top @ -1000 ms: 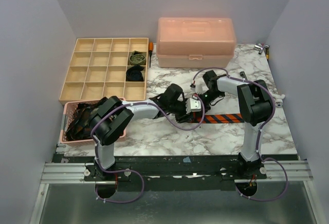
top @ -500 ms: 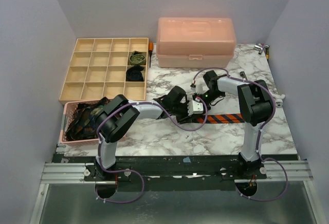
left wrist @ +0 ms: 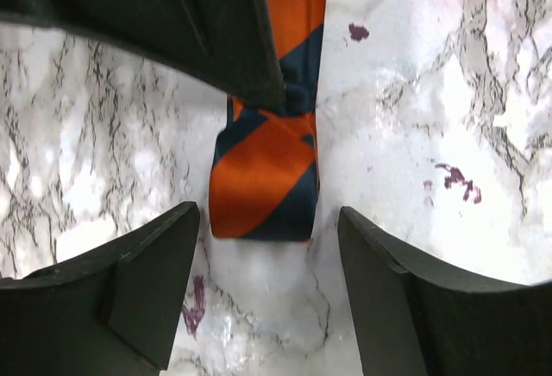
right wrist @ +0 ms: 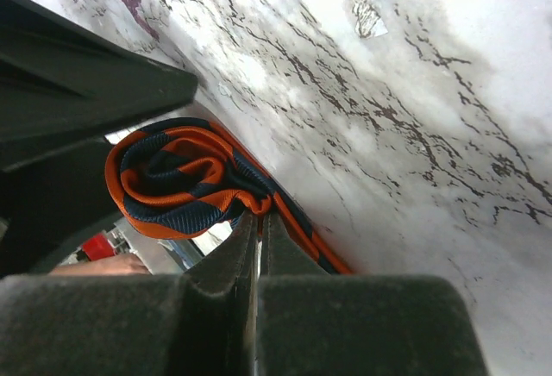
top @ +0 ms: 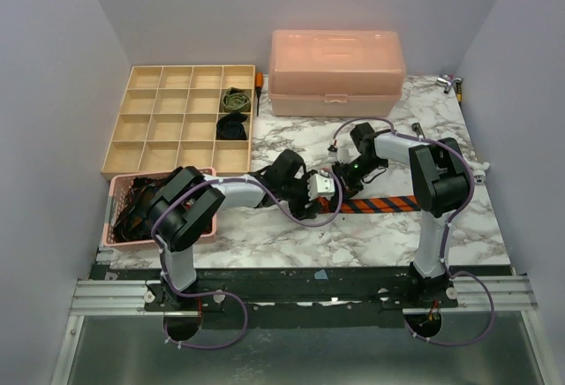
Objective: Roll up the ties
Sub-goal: Roll the tie at the center of the board.
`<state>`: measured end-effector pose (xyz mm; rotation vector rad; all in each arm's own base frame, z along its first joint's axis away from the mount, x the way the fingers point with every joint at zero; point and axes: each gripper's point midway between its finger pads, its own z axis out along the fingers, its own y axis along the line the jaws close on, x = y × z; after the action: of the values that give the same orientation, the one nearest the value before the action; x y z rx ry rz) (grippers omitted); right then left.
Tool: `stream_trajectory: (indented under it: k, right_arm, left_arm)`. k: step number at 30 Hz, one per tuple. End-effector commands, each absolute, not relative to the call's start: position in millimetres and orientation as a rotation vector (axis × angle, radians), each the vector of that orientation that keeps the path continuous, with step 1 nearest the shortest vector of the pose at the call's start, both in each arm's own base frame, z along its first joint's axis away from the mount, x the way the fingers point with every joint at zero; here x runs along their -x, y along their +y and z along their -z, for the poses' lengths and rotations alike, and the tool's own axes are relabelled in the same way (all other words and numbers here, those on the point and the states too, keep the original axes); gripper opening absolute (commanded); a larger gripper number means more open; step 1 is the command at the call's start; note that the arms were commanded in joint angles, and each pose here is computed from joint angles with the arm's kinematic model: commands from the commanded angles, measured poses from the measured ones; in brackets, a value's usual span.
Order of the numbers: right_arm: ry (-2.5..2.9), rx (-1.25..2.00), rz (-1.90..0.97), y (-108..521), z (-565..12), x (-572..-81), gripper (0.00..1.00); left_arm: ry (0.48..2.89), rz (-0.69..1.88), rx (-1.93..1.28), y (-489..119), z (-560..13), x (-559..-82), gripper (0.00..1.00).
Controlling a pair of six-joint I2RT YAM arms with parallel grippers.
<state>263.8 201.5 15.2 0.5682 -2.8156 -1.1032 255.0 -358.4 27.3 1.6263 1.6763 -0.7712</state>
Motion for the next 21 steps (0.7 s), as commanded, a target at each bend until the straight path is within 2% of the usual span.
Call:
stream_trajectory:
  k: [1,15,21]
  right_arm:
    - [-2.848,-0.571,0.993,189,7,-263,0.0]
    - [-2.855,-0.544,0.997,192,13,-268,0.0]
    - [-2.853,-0.53,1.032,196,10,-270,0.0]
  left_arm:
    - [1.597,0.835,-1.611,-357,-42,-246,0.66]
    - [1.585,0.92,-1.57,-396,-57,-253,0.4]
    - [1.64,0.896,-1.609,-404,-41,-253,0.39]
